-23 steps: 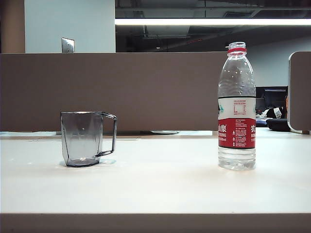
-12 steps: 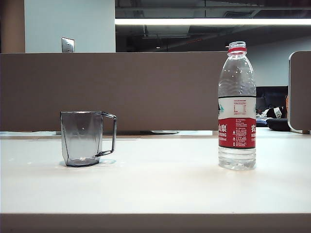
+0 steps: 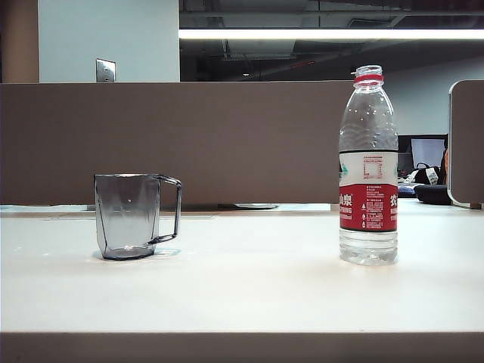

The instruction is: Pick up the mineral water bottle on the table and pour water into the mug until it's half full.

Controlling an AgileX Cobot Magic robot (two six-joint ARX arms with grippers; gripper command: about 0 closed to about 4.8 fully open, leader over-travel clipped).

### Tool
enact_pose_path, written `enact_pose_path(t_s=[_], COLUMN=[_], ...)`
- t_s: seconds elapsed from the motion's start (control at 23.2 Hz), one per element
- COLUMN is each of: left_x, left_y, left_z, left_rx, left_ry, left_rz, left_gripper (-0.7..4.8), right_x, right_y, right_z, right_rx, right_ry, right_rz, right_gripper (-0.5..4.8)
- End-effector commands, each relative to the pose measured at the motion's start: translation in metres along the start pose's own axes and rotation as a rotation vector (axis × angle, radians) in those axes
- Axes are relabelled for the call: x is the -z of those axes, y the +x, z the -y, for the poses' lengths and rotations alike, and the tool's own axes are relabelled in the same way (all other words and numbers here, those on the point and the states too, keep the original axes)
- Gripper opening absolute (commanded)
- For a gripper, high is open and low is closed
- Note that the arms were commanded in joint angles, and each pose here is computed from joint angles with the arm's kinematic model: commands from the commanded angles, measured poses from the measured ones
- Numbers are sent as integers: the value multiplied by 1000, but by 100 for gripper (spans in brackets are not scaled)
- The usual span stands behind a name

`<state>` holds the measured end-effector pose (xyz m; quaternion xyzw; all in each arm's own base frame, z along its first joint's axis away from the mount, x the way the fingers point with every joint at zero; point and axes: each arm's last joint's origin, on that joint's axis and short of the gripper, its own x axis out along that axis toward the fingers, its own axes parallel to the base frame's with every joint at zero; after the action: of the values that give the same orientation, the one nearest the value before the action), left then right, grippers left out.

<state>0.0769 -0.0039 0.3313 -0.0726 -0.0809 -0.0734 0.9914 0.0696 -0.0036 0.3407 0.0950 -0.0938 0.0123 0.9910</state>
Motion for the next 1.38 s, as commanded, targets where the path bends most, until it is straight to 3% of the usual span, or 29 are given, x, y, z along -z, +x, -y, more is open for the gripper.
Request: enact_pose_path(t_s=[0.04,0.13,0.3,0.65,0.91,0.99,1.08,1.21,1.25,1.38], left_x=[-14,-19,-15,1,-6,-15,-22,-24,-24,-25], left_y=[16,22,29,49,49,46,42,39,38,38], left_z=[6,14,23,33,35,35,36,37,37,37], left_rx=[123,205,275,346,352,353,379,398,405,414], left_ry=[38,76,56,38,56,56,46,40,38,37], left_rz=[-35,-65,-132,-321,-483,-480,-524,-541,-540,-530], left_gripper=[-5,-5,-5,-5,-5,-5,-5,-5,-5,-5], right_x=[-15,-19,-18,15,29,33,35,39,41,55], right_y=[25,46,57,72,75,74,71,69,68,67], right_z=[-4,-5,-9,-39,-46,-45,-44,-44,-44,-42], right_rx=[-103,-151,-185,-320,-245,-243,-245,-274,-279,-276], right_ry=[2,19,-1,-218,-266,-272,-277,-275,-274,-279], right_rz=[-64,-155,-210,-418,-522,-558,-595,-641,-654,-690], right_gripper=[-5,-5,-5,-5,-5,60,292,445,479,479])
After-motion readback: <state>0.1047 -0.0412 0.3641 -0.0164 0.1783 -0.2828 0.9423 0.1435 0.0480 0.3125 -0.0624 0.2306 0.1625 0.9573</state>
